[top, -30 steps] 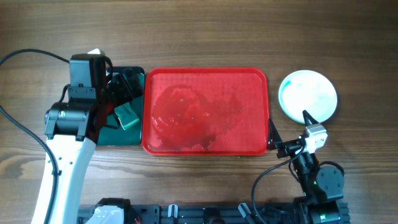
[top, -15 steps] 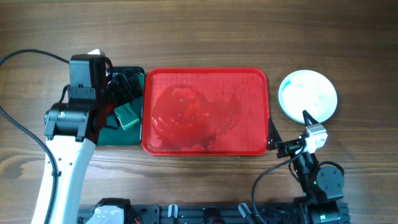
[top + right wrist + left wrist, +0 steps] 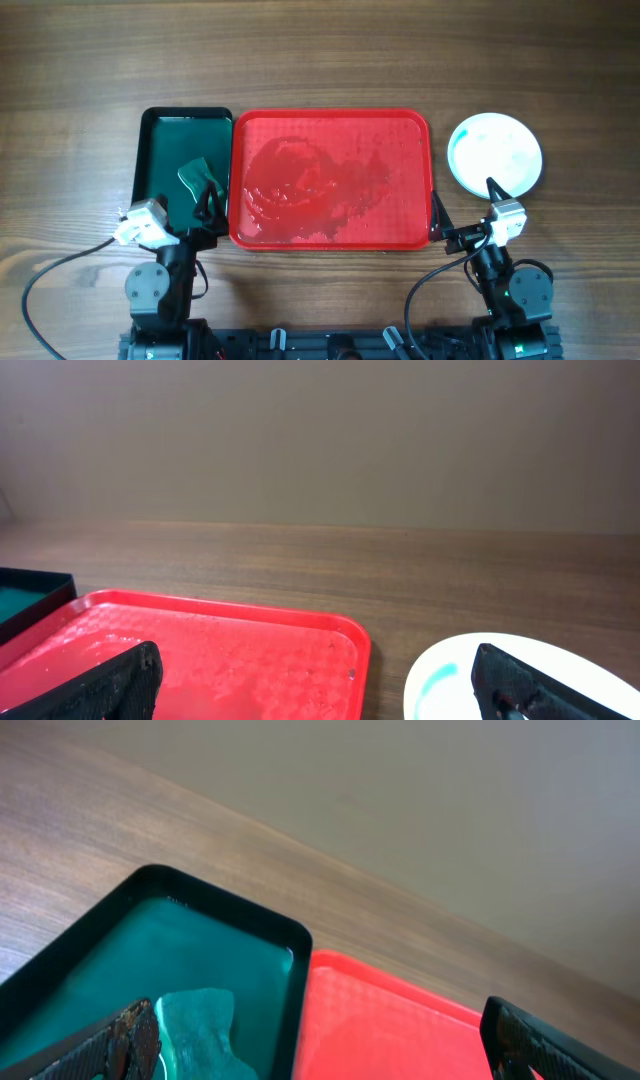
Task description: Clean dirty plates on tray and stack at the side
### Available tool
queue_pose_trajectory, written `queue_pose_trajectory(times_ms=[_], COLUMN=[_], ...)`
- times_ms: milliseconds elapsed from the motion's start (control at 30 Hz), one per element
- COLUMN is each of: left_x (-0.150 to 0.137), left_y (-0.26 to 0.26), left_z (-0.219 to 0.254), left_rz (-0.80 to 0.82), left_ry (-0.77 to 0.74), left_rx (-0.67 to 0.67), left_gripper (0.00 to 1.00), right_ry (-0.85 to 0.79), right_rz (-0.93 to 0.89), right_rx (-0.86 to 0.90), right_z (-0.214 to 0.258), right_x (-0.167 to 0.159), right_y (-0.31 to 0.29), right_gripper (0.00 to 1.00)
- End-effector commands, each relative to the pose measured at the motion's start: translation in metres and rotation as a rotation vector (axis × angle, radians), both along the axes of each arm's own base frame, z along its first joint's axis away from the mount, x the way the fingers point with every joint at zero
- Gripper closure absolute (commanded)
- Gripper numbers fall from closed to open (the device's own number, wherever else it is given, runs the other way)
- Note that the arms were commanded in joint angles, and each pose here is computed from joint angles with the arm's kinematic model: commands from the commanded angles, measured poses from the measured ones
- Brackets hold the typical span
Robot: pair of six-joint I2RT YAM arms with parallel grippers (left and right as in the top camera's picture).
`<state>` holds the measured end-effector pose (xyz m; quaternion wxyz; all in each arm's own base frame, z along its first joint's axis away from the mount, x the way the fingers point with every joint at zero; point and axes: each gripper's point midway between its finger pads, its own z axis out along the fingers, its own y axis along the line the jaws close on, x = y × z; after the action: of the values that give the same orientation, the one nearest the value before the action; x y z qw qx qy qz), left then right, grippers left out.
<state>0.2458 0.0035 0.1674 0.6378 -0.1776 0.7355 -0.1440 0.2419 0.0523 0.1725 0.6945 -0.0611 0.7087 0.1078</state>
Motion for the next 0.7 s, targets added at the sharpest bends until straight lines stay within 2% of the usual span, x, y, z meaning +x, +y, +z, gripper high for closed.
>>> queue_pose_trajectory(times_ms=[0, 667], left_x=[-0.0011, -0.0027], left_y=[0.0098, 0.01], left_z=[-0.0128, -0.0092], left_rz=[0.055, 0.057], left_ry=[-0.01, -0.047], left_rx=[0.001, 0.001], left_gripper=[0.0, 0.0], right_ry=[-0.007, -0.007], right_rz=[-0.004, -0.004], right_rx=[0.015, 0.015], right_z=[0.0022, 0.0022], right_x=[-0.0002, -0.0002], right_y=[-0.001, -0.001], right_gripper=[0.0, 0.0])
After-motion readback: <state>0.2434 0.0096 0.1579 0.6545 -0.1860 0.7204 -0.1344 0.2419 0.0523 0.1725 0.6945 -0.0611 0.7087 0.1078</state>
